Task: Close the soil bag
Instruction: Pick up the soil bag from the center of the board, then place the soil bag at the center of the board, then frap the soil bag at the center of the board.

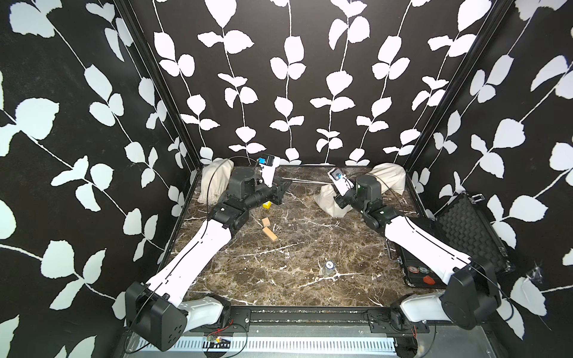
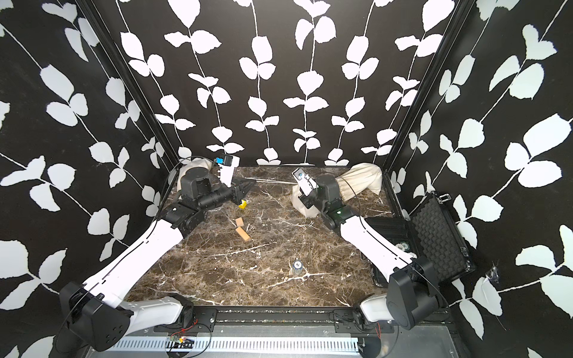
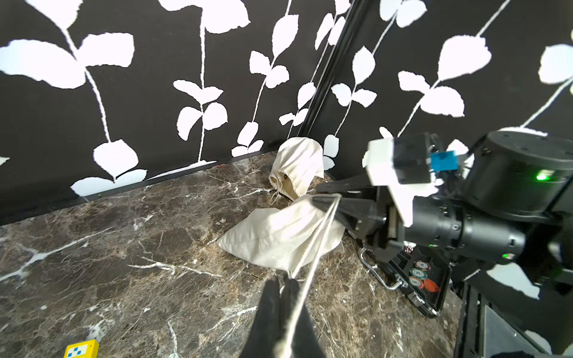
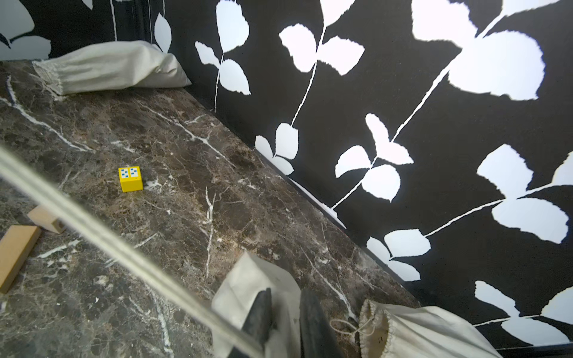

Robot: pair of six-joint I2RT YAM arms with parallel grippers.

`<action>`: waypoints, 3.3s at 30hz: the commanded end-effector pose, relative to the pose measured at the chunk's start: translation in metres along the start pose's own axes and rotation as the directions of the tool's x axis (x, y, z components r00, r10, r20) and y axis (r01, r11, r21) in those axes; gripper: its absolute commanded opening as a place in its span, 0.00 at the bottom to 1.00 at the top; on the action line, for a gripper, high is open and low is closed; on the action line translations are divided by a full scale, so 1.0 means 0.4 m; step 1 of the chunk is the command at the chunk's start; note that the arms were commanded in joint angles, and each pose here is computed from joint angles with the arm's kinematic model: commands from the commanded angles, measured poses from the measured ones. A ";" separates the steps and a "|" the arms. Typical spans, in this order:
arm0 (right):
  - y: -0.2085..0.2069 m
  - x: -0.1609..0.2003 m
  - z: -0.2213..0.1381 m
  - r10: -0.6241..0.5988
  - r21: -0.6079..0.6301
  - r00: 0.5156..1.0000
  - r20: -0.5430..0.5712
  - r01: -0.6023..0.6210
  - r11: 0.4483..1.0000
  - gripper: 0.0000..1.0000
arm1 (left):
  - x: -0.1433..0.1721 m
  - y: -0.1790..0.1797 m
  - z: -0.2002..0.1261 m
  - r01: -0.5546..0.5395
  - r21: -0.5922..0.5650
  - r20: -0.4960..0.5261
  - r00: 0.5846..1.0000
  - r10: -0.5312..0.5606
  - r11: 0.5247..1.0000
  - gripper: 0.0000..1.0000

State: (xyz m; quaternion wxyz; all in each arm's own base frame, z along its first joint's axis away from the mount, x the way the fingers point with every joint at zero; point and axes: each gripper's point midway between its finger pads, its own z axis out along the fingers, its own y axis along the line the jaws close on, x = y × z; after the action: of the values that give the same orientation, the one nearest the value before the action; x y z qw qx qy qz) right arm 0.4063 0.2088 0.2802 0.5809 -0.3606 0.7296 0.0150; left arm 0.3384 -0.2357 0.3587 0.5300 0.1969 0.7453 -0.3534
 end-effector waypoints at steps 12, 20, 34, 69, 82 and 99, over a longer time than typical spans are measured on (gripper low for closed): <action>-0.283 0.217 -0.031 0.035 0.342 0.909 -0.416 0.121 0.932 0.22 | -0.339 -0.002 -0.287 -0.032 -0.174 0.434 0.894 0.106 0.984 0.00; -0.187 0.507 0.037 0.157 0.310 0.822 -0.547 0.024 0.951 0.08 | -0.236 0.065 -0.286 0.044 -0.215 0.395 0.917 0.046 0.976 0.00; 0.013 0.207 0.030 0.138 -0.004 0.975 -0.174 -0.140 0.990 0.72 | -0.124 0.046 -0.156 0.083 0.017 0.233 0.969 -0.085 0.996 0.00; 0.197 0.119 0.149 -0.143 0.049 0.975 -0.168 0.153 0.987 0.09 | -0.163 0.032 -0.289 0.059 -0.164 0.289 0.957 -0.009 0.985 0.00; -0.187 0.298 -0.038 -0.016 0.304 0.910 -0.415 0.156 0.940 0.11 | -0.248 0.096 -0.372 0.085 -0.291 0.369 0.929 0.030 0.953 0.00; -0.165 0.345 -0.036 0.158 0.294 0.915 -0.371 -0.046 0.955 0.01 | -0.134 0.163 -0.293 0.125 -0.276 0.297 0.954 -0.039 0.953 0.00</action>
State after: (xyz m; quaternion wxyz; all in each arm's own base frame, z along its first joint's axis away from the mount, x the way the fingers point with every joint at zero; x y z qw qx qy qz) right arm 0.4277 0.0646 0.2020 0.4541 -0.2458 0.8346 -0.1922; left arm 0.3125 -0.0977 0.4296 0.6539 0.0290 0.6991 -0.2877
